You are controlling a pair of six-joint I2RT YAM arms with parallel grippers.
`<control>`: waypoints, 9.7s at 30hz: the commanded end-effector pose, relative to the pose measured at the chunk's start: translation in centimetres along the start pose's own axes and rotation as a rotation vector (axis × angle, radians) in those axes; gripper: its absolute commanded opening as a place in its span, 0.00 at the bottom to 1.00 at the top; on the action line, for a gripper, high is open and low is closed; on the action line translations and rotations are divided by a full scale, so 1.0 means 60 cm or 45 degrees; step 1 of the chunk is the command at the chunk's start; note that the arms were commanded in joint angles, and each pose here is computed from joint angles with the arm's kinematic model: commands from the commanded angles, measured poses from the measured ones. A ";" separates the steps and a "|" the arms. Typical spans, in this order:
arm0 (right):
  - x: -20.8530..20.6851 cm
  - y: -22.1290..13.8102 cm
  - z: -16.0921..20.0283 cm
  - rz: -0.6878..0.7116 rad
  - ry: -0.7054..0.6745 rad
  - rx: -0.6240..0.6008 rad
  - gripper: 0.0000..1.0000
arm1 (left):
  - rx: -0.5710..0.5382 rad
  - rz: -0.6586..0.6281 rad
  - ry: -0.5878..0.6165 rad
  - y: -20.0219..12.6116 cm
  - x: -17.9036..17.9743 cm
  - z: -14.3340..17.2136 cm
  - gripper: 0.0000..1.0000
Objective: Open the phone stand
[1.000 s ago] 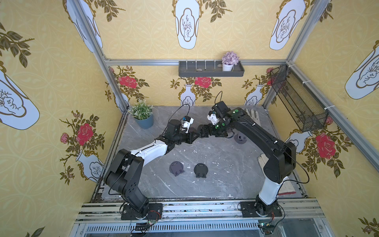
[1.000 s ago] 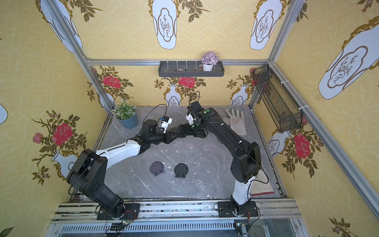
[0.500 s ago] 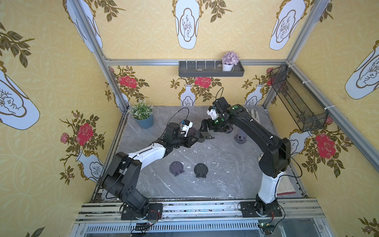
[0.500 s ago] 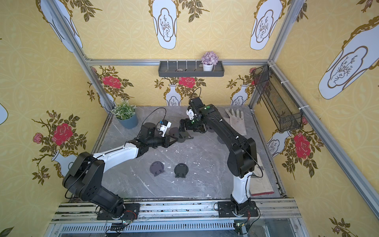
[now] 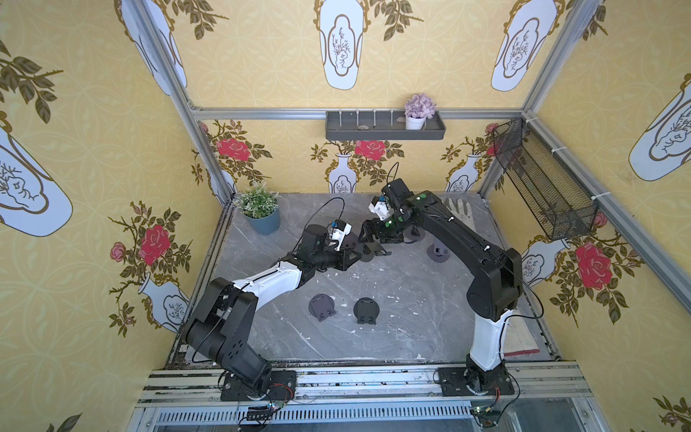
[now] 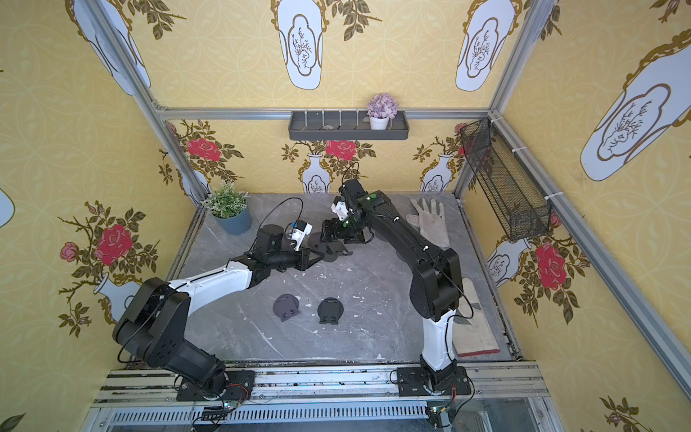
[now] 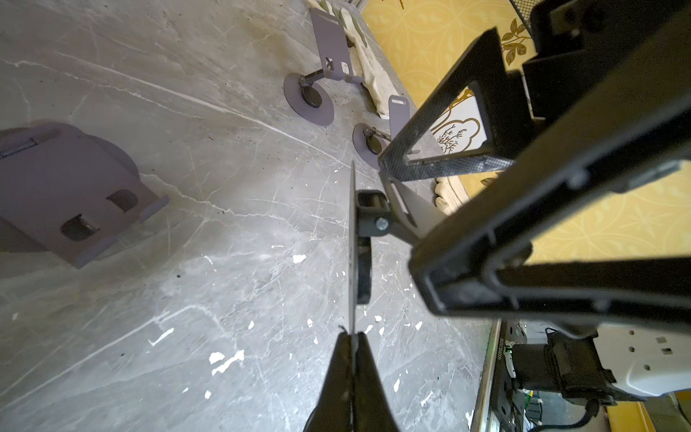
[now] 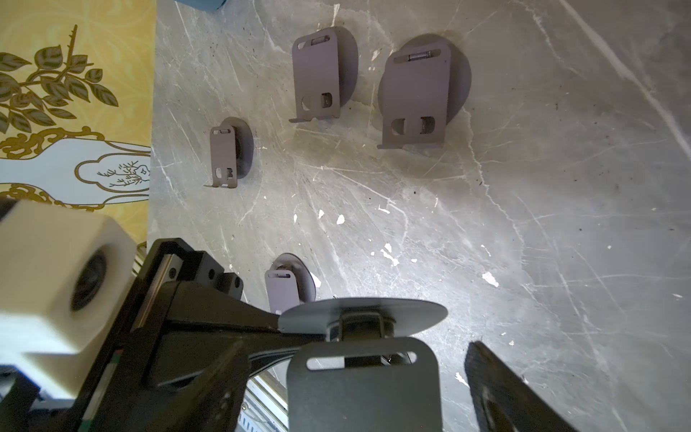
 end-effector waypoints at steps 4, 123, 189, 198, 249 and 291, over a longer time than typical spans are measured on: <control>0.007 0.007 -0.003 -0.045 -0.018 -0.012 0.77 | -0.008 0.023 0.041 0.002 -0.006 -0.006 0.00; -0.015 -0.057 -0.025 0.224 -0.036 -0.300 0.98 | -0.107 0.190 -0.484 0.044 0.032 -0.049 0.00; 0.016 -0.064 -0.018 0.210 -0.054 -0.354 0.98 | -0.208 0.286 -0.632 0.022 0.039 -0.056 0.00; 0.013 -0.062 -0.061 0.100 -0.065 -0.341 0.98 | -0.182 0.265 -0.618 0.022 0.042 -0.047 0.00; 0.033 -0.126 -0.010 0.599 -0.185 -0.507 0.58 | -0.232 0.316 -0.791 0.032 0.068 -0.038 0.00; 0.045 -0.131 0.029 0.670 -0.255 -0.608 0.54 | -0.274 0.451 -0.898 0.030 0.051 -0.062 0.00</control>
Point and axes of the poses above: each gripper's point midway between its finger pads, its own y axis out along the fingers, its own x axis along the line the jaws close on, z = x × y, the point moved 4 cm from there along -y, back along the fingers, and after that the axes turned 7 degrees about -y, right-handed, at the moved point
